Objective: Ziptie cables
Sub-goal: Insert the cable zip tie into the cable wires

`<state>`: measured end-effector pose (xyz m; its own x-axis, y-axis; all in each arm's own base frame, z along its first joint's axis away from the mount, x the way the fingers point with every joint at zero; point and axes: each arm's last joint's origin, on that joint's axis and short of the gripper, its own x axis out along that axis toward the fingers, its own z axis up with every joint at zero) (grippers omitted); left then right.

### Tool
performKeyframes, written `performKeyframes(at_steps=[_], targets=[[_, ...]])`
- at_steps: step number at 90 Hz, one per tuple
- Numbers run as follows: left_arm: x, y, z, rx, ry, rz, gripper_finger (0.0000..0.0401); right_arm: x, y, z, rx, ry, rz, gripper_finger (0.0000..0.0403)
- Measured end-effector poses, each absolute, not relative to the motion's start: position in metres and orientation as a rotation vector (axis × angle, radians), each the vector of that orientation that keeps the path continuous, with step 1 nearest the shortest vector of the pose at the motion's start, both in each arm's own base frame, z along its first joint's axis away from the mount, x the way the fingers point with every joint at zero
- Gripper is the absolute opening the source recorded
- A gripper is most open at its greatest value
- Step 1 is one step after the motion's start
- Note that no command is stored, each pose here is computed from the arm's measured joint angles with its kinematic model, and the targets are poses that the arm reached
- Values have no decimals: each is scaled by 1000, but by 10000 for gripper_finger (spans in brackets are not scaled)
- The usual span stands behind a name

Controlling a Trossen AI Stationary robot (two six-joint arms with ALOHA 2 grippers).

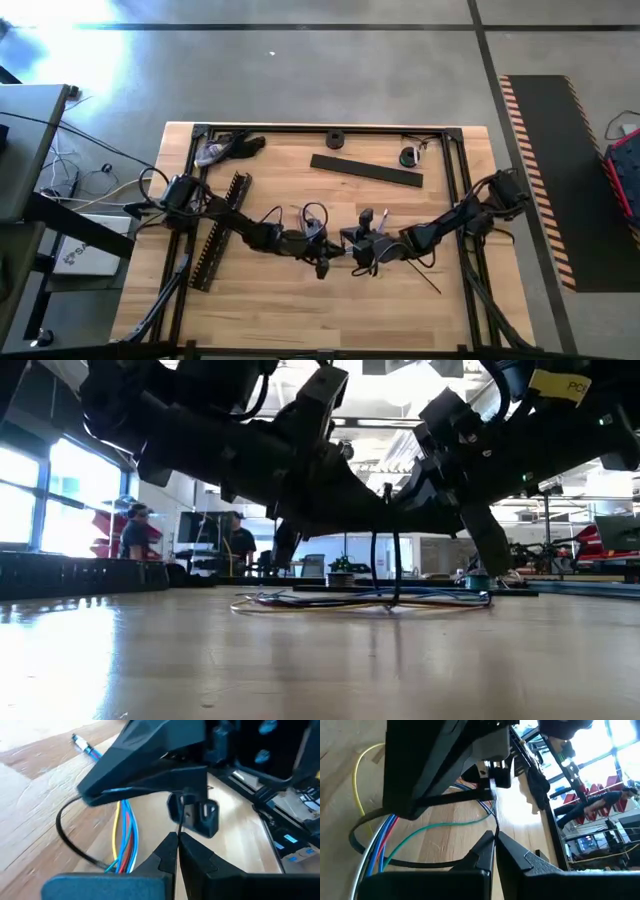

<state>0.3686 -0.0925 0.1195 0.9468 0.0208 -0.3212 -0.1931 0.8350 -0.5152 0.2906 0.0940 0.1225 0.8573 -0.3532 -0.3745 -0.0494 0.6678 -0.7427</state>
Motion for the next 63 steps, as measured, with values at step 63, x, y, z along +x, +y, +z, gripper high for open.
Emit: performKeyframes(at_steps=[63], targets=[[368, -86, 117, -650, 307, 144, 0, 287, 103, 124, -906, 524, -209, 0]])
